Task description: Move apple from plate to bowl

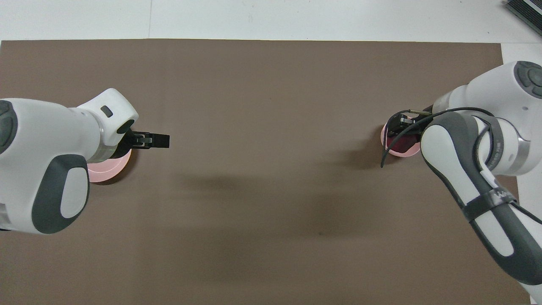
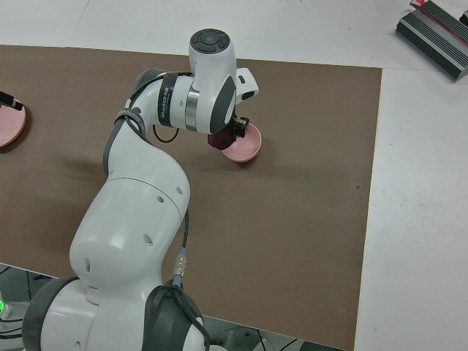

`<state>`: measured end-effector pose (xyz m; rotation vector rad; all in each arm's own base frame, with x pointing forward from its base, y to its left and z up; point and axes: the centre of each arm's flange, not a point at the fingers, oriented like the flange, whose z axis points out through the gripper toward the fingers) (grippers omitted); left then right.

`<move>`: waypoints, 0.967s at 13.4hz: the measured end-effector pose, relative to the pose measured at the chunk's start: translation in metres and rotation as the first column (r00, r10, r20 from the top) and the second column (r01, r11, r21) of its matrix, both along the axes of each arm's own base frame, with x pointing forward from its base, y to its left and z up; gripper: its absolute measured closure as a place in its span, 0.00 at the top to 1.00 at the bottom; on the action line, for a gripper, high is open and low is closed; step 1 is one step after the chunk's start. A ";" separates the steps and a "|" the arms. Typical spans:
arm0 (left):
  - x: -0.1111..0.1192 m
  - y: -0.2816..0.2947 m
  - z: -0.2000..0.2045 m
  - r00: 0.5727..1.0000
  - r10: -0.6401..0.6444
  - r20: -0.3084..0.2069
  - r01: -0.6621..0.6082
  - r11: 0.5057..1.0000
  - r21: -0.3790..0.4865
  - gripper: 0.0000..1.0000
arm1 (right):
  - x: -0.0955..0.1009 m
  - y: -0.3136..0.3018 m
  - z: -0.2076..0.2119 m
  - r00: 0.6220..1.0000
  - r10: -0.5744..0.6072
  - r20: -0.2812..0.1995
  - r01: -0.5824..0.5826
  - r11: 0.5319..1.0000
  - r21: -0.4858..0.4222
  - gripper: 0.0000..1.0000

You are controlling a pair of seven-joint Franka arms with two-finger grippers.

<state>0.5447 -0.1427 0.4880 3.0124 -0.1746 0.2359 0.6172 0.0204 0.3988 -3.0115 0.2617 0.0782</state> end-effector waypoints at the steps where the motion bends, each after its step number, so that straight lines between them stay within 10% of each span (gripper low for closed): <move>1: 0.002 0.007 0.003 1.000 -0.006 -0.008 0.006 0.999 0.035 1.00 | -0.001 -0.005 -0.005 1.000 0.019 -0.004 -0.019 1.000 -0.004 0.77; 13: 0.033 0.060 0.010 1.000 -0.005 -0.025 0.007 0.996 0.083 1.00 | -0.009 -0.033 -0.050 0.999 0.042 -0.001 -0.042 0.999 -0.011 0.76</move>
